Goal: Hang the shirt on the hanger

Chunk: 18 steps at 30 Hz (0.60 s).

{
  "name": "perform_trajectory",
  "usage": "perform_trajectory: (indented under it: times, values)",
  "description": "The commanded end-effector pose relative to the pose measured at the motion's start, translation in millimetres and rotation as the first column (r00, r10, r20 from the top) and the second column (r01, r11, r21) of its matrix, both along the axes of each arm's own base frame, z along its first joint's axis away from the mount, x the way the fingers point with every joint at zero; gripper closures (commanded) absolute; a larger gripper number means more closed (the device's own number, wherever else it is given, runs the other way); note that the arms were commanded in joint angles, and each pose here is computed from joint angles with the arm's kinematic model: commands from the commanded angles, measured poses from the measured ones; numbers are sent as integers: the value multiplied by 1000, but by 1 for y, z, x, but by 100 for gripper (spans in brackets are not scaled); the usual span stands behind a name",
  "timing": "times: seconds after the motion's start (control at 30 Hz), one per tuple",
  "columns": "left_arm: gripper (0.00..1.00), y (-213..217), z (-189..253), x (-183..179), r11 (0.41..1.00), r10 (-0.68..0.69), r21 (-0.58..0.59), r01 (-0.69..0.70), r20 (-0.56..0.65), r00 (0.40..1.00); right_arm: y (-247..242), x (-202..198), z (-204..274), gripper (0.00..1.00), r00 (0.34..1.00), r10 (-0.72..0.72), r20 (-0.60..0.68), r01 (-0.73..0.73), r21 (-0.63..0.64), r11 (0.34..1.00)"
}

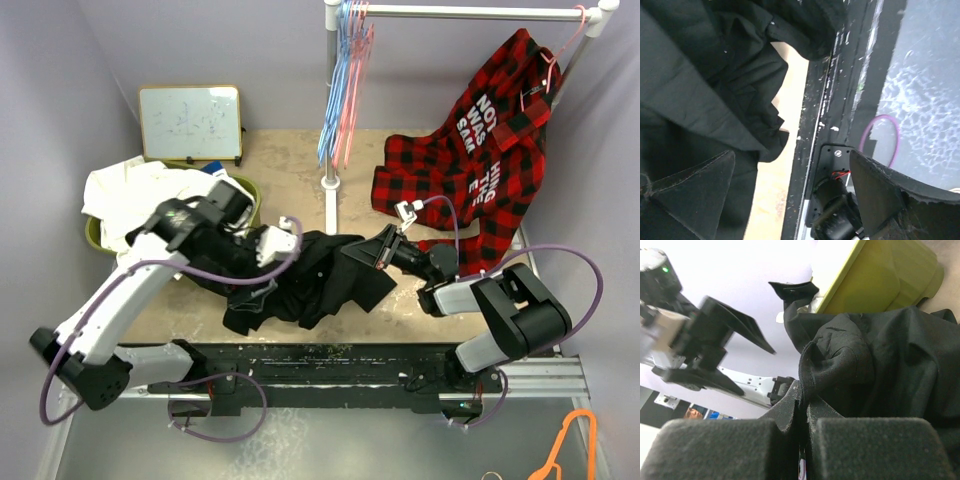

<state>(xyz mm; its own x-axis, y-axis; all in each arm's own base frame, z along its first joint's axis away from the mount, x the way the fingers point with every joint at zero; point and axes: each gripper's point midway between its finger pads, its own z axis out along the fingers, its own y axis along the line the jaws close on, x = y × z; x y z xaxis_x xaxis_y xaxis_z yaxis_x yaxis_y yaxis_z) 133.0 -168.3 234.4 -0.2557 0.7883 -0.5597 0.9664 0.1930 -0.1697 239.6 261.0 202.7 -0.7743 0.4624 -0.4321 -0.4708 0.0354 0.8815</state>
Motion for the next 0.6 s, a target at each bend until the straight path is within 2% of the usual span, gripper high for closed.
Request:
perform_trajectory:
  times: [0.0, 0.1, 0.2, 0.23, 0.27, 0.33, 0.37, 0.4, 0.5, 0.57]
  values:
    - [1, -19, -32, 40, 994, 42, 92, -55, 145, 989, -5, -17, 62, 100, 957, 3, 290, -44, 135, 990]
    - [0, -22, -49, 81, 973, 112, 162, -164, 286, 952, -6, -19, 56, 100, 960, 5, 279, -41, 125, 991]
    - [5, -29, -64, 96, 968, 112, 181, -175, 316, 942, -8, -22, 54, 100, 961, 1, 276, -37, 123, 992]
    - [16, -30, -69, 101, 964, 119, 189, -189, 331, 936, -9, -23, 53, 100, 962, 0, 273, -34, 122, 992]
    - [34, -28, -73, 109, 954, 135, 205, -219, 358, 924, -9, -25, 53, 100, 961, 3, 276, -38, 119, 992]
    - [77, -21, -78, 133, 924, 172, 234, -301, 450, 876, -9, -30, 51, 100, 959, 22, 282, -54, 108, 993]
    - [94, -17, -77, 146, 908, 182, 243, -340, 504, 844, -9, -32, 49, 100, 959, 30, 283, -61, 102, 993]
    - [100, -16, -71, 159, 899, 193, 228, -374, 559, 806, -9, -34, 47, 100, 959, 36, 281, -65, 96, 993]
    - [100, -17, -43, 189, 890, 209, 168, -425, 678, 705, -8, -42, 37, 100, 960, 79, 269, -101, 67, 993]
    - [100, -21, -25, 205, 890, 226, 129, -437, 707, 670, -6, -46, 29, 100, 959, 120, 256, -136, 46, 990]
